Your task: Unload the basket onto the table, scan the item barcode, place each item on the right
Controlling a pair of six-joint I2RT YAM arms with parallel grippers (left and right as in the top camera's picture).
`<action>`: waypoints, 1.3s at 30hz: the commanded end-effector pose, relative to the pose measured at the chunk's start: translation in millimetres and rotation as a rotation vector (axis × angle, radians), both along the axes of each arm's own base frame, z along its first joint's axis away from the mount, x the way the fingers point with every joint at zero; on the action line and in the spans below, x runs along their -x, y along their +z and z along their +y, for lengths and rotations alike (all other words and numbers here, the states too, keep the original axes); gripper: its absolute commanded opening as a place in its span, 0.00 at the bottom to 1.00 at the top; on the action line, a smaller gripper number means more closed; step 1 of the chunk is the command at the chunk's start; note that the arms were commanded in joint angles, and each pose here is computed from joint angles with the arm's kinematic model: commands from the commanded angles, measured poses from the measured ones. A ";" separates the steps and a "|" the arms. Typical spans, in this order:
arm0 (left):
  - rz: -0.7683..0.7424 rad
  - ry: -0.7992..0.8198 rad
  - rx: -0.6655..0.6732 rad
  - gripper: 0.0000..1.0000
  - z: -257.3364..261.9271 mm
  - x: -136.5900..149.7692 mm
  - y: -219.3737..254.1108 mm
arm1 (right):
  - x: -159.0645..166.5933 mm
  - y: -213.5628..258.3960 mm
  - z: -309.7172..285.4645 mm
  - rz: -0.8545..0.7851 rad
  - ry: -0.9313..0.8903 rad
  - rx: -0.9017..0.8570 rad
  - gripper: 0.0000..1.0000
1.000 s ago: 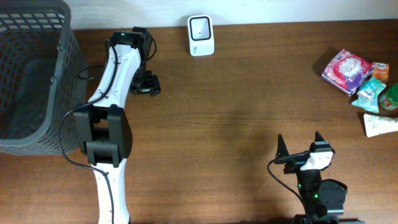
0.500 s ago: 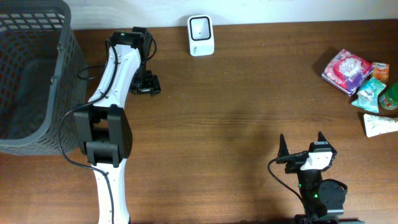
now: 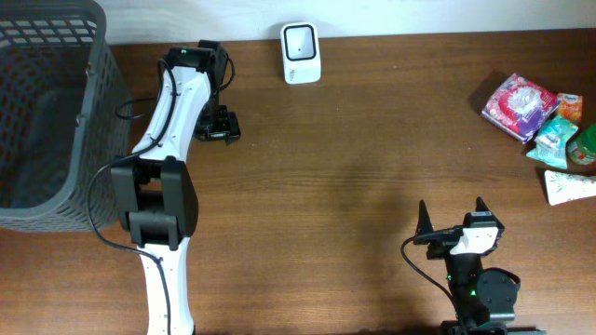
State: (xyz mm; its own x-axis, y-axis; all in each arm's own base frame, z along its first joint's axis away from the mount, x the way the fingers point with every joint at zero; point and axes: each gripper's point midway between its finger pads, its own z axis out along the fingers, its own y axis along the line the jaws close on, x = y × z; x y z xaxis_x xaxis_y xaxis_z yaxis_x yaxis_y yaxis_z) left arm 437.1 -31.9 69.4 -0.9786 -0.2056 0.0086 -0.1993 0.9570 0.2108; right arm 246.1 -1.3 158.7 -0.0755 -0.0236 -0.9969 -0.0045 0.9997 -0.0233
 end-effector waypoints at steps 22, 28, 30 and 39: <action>-0.291 -0.041 0.136 0.99 -42.7 -42.1 54.5 | 0.1 -2.5 2.8 0.000 0.011 -0.011 0.99; -0.576 -0.156 0.137 0.99 -37.5 -40.9 135.6 | 0.1 -2.5 2.8 0.000 0.011 -0.011 0.98; -0.621 -0.160 0.143 0.99 -34.6 -24.0 128.2 | 0.1 -2.5 2.8 0.000 0.011 -0.011 0.98; -0.856 -0.223 0.200 0.99 -17.5 101.0 116.5 | 0.1 -2.5 2.8 0.000 0.011 -0.011 0.99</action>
State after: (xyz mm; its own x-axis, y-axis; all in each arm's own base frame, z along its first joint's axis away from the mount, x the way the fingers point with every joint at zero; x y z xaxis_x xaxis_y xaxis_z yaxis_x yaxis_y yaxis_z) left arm 374.3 -54.0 179.5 -0.7168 -0.0835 -0.6923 -0.0439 0.9962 -0.0748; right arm 246.0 -1.1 159.4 -0.0729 -0.0240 -0.9971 -0.0052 0.9997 -0.0237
